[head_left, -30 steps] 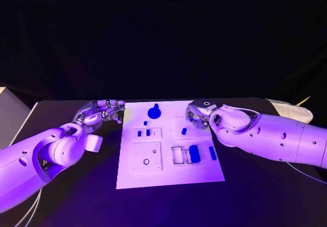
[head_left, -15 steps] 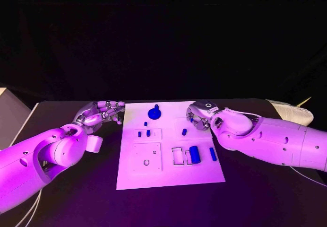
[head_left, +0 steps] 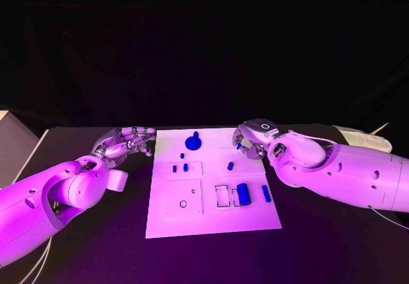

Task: Assemble the parts on the task board

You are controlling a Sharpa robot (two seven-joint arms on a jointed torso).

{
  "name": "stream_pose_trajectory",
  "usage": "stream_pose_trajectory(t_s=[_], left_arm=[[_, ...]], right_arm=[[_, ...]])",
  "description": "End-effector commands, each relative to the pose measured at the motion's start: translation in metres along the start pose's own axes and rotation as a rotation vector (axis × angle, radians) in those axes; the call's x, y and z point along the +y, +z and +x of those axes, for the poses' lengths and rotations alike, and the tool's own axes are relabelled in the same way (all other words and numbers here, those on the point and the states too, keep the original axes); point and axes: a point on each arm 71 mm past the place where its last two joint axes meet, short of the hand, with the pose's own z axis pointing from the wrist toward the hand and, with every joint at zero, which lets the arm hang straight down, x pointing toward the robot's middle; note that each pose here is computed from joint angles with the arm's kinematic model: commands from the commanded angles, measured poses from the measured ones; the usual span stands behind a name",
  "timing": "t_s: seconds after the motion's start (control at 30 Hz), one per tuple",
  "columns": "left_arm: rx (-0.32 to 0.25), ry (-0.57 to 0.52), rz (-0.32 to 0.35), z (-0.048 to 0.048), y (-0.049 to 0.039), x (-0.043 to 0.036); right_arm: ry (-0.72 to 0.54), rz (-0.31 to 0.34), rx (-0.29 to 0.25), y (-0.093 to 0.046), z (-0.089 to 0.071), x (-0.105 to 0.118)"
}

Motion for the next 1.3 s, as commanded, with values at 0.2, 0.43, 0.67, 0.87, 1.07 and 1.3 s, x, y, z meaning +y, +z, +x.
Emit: stream_pose_trajectory(t_s=[0.2, 0.43, 0.67, 0.87, 1.07, 1.3], left_arm=[[0.014, -0.022, 0.004, 0.0046, 0.0015, -0.0003], [0.016, -0.030, 0.007, 0.0083, 0.0026, -0.0001], [0.023, -0.036, 0.007, 0.0124, 0.0037, 0.0001], [0.028, -0.038, 0.006, 0.0145, 0.0040, 0.0000], [0.032, -0.039, 0.003, 0.0151, 0.0037, 0.0000], [0.035, -0.039, 0.002, 0.0160, 0.0037, -0.0002]], right_arm=[[0.087, -0.103, -0.013, -0.005, -0.003, 0.045], [0.126, -0.201, 0.011, -0.010, 0.007, 0.088], [0.144, -0.256, 0.053, -0.011, 0.025, 0.115], [0.146, -0.273, 0.080, -0.009, 0.037, 0.124], [0.152, -0.287, 0.091, -0.007, 0.045, 0.131], [0.157, -0.295, 0.104, -0.007, 0.053, 0.137]])
